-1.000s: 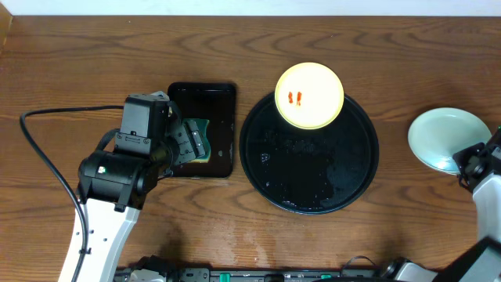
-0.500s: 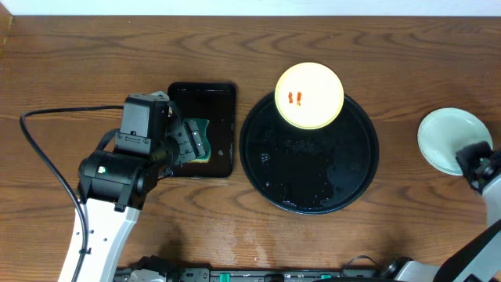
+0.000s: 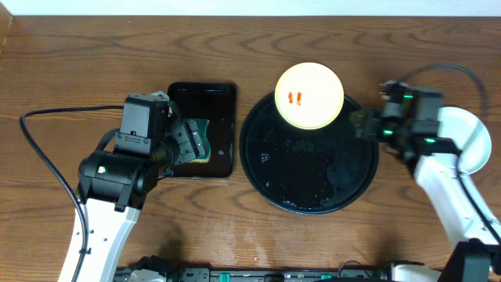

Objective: Clean dirty plates on tray and stack at the side
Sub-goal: 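Grasp the yellow plate rim and pull it to the tray center, then grasp the green sponge from the black tray with the left gripper, then scrub the red stains on the yellow plate with the held sponge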

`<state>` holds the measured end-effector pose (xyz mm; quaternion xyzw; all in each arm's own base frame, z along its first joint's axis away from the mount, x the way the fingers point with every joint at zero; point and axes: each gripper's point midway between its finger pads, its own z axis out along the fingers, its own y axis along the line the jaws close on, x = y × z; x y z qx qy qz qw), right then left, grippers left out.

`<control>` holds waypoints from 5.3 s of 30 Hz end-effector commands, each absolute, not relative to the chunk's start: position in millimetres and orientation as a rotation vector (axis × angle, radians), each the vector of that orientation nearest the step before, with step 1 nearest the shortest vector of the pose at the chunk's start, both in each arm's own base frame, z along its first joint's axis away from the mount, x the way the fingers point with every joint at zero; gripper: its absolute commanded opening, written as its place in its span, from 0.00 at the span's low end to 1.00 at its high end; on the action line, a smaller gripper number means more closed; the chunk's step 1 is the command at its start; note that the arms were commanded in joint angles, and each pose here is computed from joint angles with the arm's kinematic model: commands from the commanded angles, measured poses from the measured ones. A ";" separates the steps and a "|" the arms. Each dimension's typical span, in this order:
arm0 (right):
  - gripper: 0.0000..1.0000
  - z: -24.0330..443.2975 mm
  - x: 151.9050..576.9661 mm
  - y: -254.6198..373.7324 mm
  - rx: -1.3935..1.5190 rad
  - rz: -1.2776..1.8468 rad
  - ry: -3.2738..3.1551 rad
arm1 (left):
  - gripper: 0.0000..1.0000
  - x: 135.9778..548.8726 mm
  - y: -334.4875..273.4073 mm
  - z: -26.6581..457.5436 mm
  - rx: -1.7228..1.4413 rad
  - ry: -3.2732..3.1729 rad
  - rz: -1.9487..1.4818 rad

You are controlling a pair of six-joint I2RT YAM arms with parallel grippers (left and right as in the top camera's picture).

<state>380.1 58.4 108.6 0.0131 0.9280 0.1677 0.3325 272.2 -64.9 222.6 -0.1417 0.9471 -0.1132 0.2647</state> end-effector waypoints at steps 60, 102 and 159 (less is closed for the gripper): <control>0.35 23.8 319.1 78.7 -0.007 0.235 3.061 | 0.84 274.5 -64.0 229.6 -0.373 2.543 -0.305; 0.01 -6.7 325.6 78.8 -0.031 0.235 2.993 | 0.08 345.2 -57.0 -1.1 -0.411 2.967 0.021; 0.01 -7.0 321.0 82.5 -0.038 0.251 3.009 | 0.08 330.6 -250.2 133.1 0.147 2.679 -0.689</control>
